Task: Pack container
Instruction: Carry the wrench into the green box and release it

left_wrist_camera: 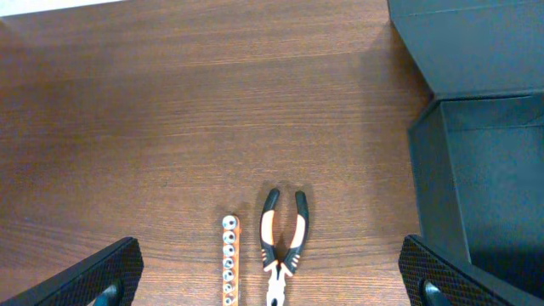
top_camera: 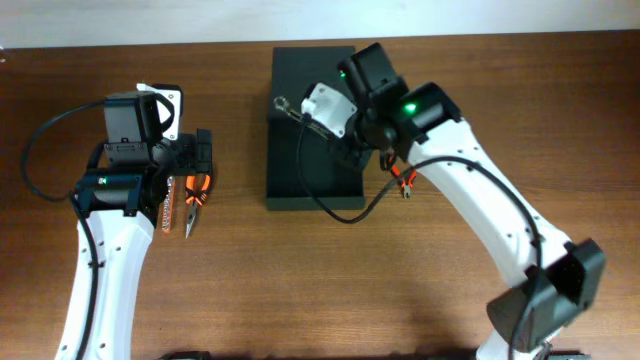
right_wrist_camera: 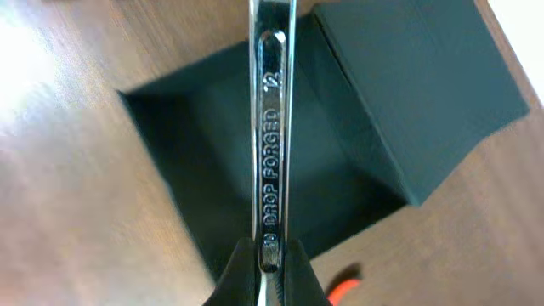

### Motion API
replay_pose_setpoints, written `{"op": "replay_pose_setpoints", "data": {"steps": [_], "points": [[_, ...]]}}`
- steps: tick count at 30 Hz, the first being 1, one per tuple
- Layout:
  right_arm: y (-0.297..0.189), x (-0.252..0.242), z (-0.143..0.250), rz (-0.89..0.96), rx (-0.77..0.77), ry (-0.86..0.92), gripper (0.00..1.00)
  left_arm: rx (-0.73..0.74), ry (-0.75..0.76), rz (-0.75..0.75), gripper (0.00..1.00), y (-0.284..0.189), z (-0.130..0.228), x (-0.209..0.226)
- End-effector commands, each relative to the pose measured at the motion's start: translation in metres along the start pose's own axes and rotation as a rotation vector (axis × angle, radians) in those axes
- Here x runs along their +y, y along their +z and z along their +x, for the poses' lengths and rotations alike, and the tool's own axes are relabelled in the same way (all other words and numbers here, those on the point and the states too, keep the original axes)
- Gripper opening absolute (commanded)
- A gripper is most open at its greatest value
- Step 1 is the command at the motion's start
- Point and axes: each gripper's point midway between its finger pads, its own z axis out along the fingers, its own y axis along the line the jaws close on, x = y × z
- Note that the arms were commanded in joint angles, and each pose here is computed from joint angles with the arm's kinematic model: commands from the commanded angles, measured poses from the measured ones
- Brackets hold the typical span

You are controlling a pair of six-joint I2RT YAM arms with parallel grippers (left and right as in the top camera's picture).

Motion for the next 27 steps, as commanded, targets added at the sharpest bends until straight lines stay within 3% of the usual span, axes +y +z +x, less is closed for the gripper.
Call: {"op": "replay_pose_setpoints", "data": {"steps": [1,13,21,27], "points": [[0.027,-0.015,0.007,0.014,0.039,-0.121,0.04,-0.013,0.010,0.007,0.99,-0.002,-0.007,-0.001],[0.129,-0.018,0.064,-0.073,0.238,-0.186,0.04,-0.013,0.010,0.007,0.99,-0.002,-0.007,-0.001],[0.143,-0.033,0.085,-0.031,0.340,-0.372,0.04,-0.013,0.010,0.007,0.99,-0.002,-0.007,-0.001],[0.146,-0.051,0.070,0.047,0.302,-0.444,0.04,-0.013,0.010,0.007,0.99,-0.002,-0.007,-0.001]]}}
